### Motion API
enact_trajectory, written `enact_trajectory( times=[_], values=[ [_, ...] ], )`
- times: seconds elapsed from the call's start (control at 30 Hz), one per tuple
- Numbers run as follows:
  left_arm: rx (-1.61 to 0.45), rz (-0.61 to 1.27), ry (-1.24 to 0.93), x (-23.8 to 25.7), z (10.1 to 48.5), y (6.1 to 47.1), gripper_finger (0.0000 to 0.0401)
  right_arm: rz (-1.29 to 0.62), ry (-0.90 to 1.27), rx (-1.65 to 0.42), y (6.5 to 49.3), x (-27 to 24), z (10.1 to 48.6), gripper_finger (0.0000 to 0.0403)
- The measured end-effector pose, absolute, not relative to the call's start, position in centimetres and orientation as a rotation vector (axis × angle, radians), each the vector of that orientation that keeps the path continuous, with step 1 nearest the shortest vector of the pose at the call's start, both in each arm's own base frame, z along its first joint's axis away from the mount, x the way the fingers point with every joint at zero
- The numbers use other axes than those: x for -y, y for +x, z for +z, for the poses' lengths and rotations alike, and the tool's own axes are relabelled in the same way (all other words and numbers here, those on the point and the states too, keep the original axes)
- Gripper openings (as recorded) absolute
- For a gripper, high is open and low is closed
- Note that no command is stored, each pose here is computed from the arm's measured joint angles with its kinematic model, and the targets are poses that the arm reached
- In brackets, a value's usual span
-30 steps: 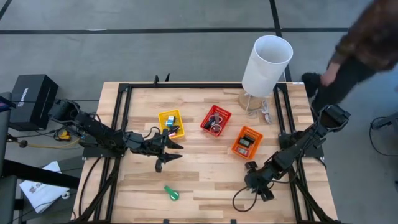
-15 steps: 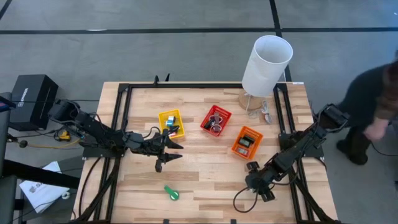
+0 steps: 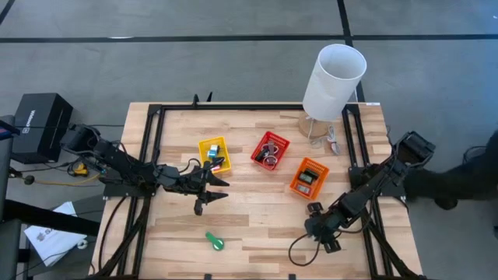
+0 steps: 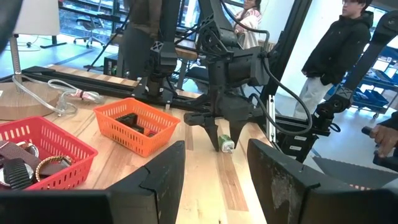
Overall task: Pick & Place Office items
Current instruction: Put the green adapter into the yellow basket
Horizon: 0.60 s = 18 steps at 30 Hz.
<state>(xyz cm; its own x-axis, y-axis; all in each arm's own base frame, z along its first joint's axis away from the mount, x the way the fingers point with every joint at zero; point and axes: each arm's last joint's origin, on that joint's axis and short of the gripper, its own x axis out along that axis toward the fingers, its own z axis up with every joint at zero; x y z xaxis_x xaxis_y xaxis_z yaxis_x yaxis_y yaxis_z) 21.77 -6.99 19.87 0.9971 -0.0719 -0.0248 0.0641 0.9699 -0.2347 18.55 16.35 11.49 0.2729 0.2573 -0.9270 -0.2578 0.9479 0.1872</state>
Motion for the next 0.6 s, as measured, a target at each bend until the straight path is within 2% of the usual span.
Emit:
enact_trajectory(
  times=[0.4,0.6],
  values=[
    [-0.034,-0.069,-0.236,6.99,19.86,21.77,0.017,0.351,0.001,-1.251,18.5,-16.26,11.49,0.0128],
    [-0.034,-0.069,-0.236,6.99,19.87,21.77,0.017,0.371,-0.015,-1.232,19.08,-16.64,12.08,0.0148]
  ],
)
